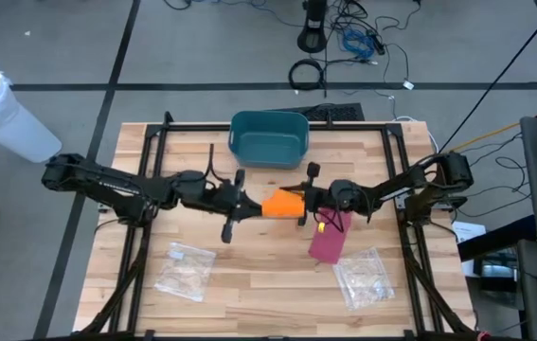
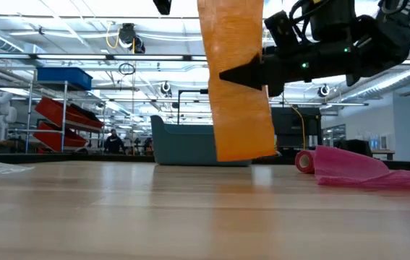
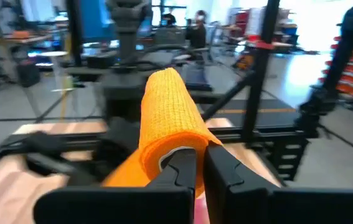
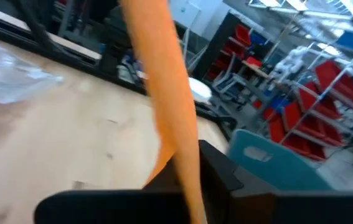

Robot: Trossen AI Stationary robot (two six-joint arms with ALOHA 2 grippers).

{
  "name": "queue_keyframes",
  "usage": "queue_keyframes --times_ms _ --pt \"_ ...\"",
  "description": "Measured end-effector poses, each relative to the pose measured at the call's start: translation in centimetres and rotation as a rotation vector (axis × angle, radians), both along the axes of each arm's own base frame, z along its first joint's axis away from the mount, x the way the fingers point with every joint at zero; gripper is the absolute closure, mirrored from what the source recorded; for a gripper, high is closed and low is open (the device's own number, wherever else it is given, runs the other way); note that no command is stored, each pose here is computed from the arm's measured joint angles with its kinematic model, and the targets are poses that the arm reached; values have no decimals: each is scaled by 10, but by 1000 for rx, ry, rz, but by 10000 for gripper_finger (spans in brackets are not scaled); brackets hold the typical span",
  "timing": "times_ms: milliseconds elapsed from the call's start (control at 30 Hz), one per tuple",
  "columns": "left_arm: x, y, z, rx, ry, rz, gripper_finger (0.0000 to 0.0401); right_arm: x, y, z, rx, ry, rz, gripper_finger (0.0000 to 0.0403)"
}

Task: Roll bandage
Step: Roll the orange bandage

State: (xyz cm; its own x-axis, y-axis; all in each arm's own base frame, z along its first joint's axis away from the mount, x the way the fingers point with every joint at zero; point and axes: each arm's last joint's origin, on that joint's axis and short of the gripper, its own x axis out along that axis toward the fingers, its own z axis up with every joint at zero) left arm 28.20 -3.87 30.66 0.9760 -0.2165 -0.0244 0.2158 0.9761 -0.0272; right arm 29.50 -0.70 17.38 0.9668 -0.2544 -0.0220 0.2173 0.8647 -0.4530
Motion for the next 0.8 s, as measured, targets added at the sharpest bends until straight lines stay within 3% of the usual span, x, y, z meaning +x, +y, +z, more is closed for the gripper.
queue_keyframes --times_ms 400,800 --pt "0 -24 -18 -27 156 -122 393 -15 -11 44 -220 -109 -45 403" --pt "25 -30 -62 -29 315 -117 393 -31 9 81 -374 -165 109 403"
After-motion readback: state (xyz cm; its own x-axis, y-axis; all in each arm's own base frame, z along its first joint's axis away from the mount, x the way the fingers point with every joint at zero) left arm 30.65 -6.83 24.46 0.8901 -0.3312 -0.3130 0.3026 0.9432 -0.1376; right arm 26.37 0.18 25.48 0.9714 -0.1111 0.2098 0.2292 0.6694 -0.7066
